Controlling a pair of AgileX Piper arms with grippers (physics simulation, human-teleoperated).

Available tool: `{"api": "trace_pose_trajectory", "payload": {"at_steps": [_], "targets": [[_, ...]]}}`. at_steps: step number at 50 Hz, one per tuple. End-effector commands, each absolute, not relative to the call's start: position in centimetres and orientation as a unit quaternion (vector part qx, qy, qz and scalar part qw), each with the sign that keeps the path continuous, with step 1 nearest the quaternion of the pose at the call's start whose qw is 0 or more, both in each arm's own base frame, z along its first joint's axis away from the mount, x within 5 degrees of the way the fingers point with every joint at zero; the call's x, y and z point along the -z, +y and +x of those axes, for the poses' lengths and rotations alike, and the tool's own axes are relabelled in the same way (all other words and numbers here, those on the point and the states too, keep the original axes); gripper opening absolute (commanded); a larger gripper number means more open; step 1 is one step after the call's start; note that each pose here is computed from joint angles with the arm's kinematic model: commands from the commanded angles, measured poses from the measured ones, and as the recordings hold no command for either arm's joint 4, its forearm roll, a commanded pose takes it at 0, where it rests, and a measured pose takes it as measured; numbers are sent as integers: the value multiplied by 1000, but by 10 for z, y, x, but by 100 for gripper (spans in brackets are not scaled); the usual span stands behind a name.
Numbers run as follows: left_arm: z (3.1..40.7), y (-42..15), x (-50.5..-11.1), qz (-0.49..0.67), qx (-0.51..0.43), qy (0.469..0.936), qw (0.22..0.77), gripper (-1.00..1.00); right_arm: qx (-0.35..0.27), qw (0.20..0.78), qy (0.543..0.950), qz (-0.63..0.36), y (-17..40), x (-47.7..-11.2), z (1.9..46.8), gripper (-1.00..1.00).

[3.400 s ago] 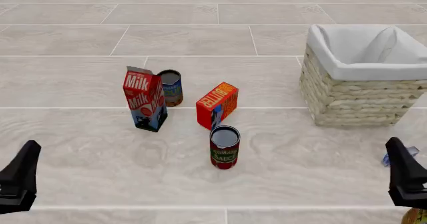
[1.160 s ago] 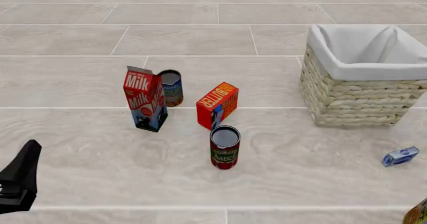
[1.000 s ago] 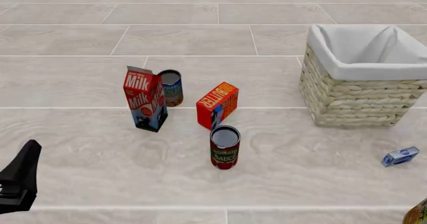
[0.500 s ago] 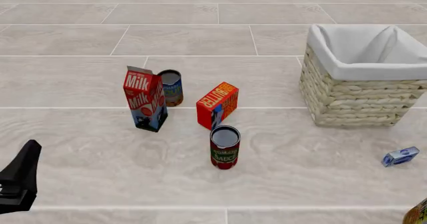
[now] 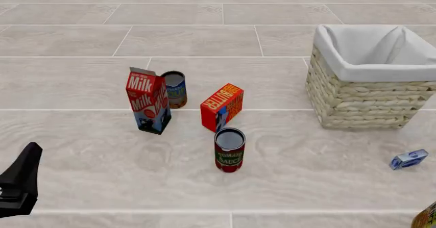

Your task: Pick the cream cheese and place it in the basket.

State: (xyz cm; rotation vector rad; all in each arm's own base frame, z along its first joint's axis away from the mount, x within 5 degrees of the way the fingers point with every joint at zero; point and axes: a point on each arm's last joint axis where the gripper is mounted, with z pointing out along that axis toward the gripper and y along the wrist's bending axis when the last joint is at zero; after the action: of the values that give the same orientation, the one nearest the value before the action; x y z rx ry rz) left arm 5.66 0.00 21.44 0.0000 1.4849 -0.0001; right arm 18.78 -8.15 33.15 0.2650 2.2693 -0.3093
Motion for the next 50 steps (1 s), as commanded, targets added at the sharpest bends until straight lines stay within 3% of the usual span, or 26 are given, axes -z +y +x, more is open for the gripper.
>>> {"api": "trace_pose_trajectory", "payload": {"at_steps": [1,50], "targets": [[57,0,-214,0,0,676,737,100,124,373,912,121,-98,-311,202,100],[57,0,-214,0,0,676,737,100,103,305,935,149,-121,-253,230,100]]}}
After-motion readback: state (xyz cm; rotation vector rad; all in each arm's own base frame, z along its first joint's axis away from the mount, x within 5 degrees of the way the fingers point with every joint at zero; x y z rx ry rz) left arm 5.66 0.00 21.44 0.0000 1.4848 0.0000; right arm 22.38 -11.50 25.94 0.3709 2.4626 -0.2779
